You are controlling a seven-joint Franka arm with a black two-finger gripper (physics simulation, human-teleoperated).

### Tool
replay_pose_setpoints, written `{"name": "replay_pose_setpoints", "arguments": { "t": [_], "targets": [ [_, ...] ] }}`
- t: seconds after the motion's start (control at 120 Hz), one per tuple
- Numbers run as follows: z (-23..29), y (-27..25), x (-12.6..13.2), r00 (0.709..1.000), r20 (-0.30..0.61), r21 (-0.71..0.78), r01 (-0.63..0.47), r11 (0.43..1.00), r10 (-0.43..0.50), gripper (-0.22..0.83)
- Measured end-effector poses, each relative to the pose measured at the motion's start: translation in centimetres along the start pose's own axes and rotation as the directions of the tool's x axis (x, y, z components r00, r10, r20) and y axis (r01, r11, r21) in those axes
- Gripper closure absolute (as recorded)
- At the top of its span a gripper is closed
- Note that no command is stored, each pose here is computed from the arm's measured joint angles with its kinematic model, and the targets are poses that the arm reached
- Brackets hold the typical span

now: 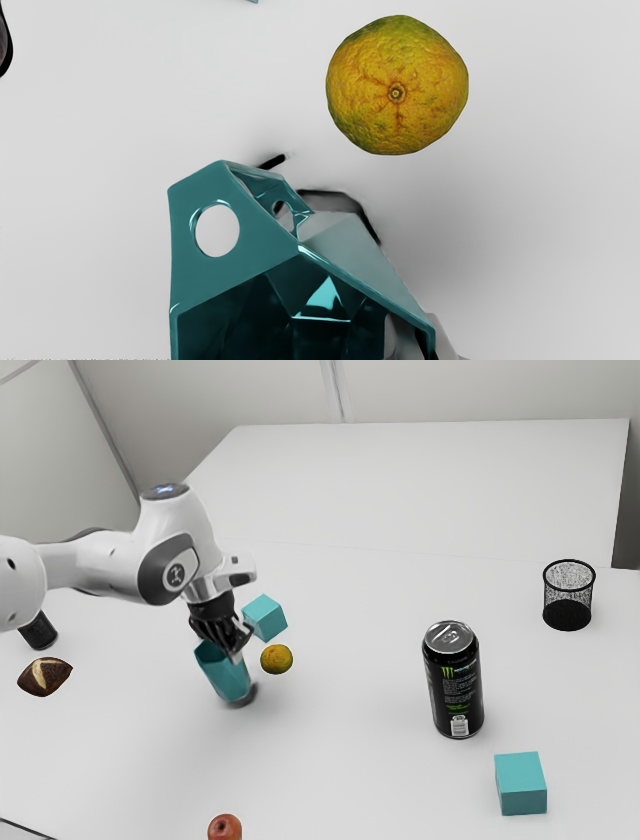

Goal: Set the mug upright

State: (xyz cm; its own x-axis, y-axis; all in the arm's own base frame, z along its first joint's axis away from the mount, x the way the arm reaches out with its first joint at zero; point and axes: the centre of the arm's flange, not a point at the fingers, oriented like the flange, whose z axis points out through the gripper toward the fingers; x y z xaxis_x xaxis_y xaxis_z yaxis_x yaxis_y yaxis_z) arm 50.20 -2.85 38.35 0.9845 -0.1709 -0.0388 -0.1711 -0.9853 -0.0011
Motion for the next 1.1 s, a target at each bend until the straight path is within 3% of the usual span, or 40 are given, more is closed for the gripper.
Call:
{"name": "replay_pose_setpoints", "arguments": {
  "t": [0.367, 0.7, 0.833, 0.95, 1.1],
  "targets": [
    [1.9, 0.3, 0.0, 0.997, -0.016, 0.011, 0.076, 0.997, -0.076, 0.77],
    [0.8, 1.0, -0.1, 0.992, -0.043, 0.011, 0.120, 0.993, -0.120, 0.32],
    [-4.0, 1.8, -0.2, 0.988, -0.105, 0.023, 0.121, 0.992, -0.118, 0.22],
    [-10.7, 1.8, 1.2, 0.978, -0.167, 0.022, 0.134, 0.991, -0.128, 0.13],
    [-14.8, 1.5, 2.6, 0.978, -0.150, 0.013, 0.152, 0.988, -0.148, 0.06]
  ]
}}
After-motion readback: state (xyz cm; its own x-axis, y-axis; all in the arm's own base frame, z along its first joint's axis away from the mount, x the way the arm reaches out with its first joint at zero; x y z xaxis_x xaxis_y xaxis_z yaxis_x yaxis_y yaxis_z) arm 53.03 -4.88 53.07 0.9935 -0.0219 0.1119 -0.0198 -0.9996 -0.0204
